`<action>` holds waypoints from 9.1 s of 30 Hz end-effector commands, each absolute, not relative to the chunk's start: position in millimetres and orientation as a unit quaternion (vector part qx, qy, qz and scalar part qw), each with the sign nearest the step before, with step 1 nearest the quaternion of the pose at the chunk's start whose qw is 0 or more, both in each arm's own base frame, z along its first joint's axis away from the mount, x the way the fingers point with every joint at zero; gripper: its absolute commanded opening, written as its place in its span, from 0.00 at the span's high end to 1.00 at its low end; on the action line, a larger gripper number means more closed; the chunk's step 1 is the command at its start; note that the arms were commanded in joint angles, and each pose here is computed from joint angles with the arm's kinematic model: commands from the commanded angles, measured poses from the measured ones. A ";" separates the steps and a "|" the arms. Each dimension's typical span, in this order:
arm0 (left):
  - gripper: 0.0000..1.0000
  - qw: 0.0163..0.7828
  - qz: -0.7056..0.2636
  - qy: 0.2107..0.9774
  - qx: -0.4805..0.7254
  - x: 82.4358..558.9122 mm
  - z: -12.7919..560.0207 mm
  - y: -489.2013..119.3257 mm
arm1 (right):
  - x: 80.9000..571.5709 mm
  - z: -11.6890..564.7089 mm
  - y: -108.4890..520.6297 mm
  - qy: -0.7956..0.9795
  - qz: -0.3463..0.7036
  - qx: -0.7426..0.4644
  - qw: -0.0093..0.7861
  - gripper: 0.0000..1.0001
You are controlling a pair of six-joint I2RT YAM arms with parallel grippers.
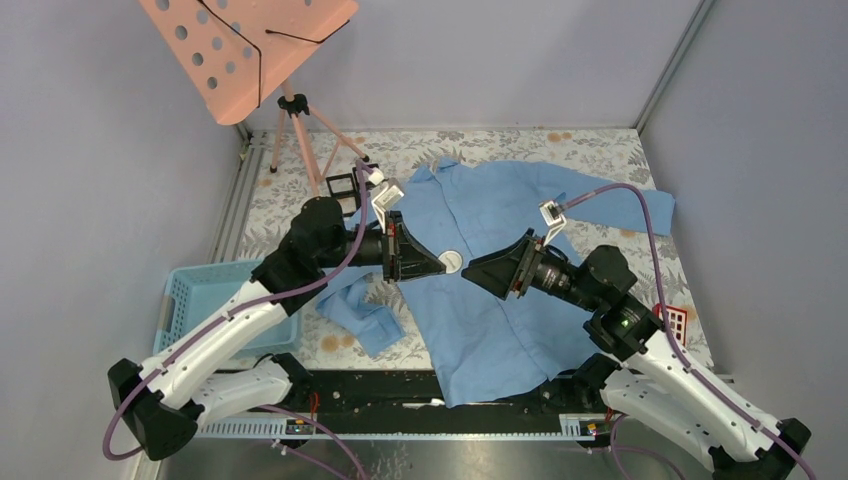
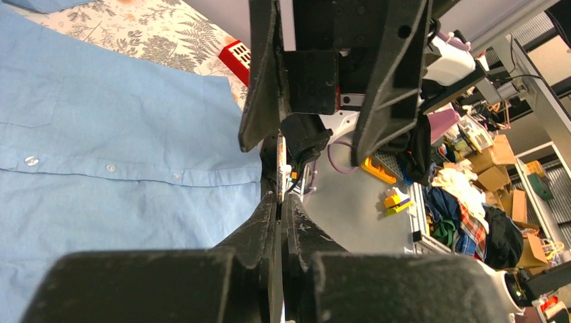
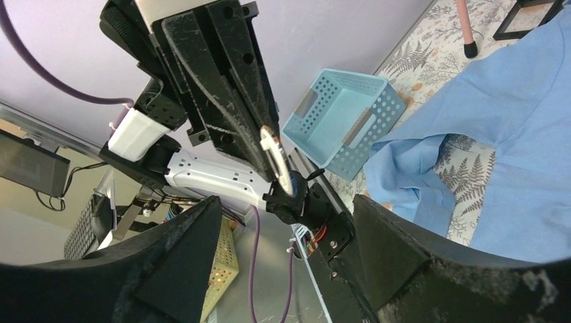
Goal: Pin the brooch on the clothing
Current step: Pick up the brooch from the center of the board, then adjust the brooch, then pin the brooch to the clothes.
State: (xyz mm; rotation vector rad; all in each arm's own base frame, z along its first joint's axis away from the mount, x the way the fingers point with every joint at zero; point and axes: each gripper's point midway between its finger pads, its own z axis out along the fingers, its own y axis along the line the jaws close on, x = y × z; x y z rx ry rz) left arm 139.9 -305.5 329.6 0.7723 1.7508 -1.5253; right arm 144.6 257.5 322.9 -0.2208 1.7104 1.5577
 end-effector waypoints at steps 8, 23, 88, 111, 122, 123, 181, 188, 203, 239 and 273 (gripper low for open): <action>1.00 0.351 -0.605 0.628 0.341 125.0 342.2 -302.3 | 151.4 340.7 269.4 0.655 0.629 -0.106 0.405 0.36; 1.00 0.340 -0.607 0.633 0.340 125.1 337.6 -304.3 | 147.8 346.2 274.7 0.649 0.643 -0.114 0.390 0.42; 1.00 0.326 -0.606 0.643 0.336 130.2 329.4 -309.4 | 140.8 327.0 280.5 0.685 0.621 -0.138 0.354 0.52; 1.00 0.328 -0.614 0.628 0.349 124.4 335.3 -308.2 | 140.0 321.4 282.3 0.686 0.622 -0.142 0.349 0.71; 1.00 0.327 -0.618 0.622 0.354 121.5 337.4 -307.7 | 141.4 315.8 285.2 0.692 0.620 -0.144 0.340 0.83; 1.00 0.327 -0.618 0.622 0.354 121.4 337.6 -307.8 | 141.3 315.6 285.6 0.693 0.620 -0.145 0.339 0.83; 1.00 0.469 -0.188 0.857 0.104 270.9 252.0 -201.2 | 181.9 258.7 226.5 0.806 0.411 -0.057 0.422 0.14; 1.00 0.440 -0.119 0.884 0.104 295.6 228.5 -199.8 | 206.7 235.4 225.3 0.842 0.329 -0.065 0.422 0.15; 1.00 0.402 -0.018 0.916 0.012 364.7 182.4 -176.5 | 281.9 177.8 300.3 0.873 0.304 -0.051 0.377 0.16; 1.00 0.318 0.178 0.928 0.081 388.8 80.6 -203.4 | 228.8 176.7 135.5 0.841 0.166 0.093 0.507 0.04; 1.00 0.274 0.200 0.934 0.108 391.8 51.8 -216.7 | 226.5 166.1 136.9 0.848 0.164 0.090 0.496 0.02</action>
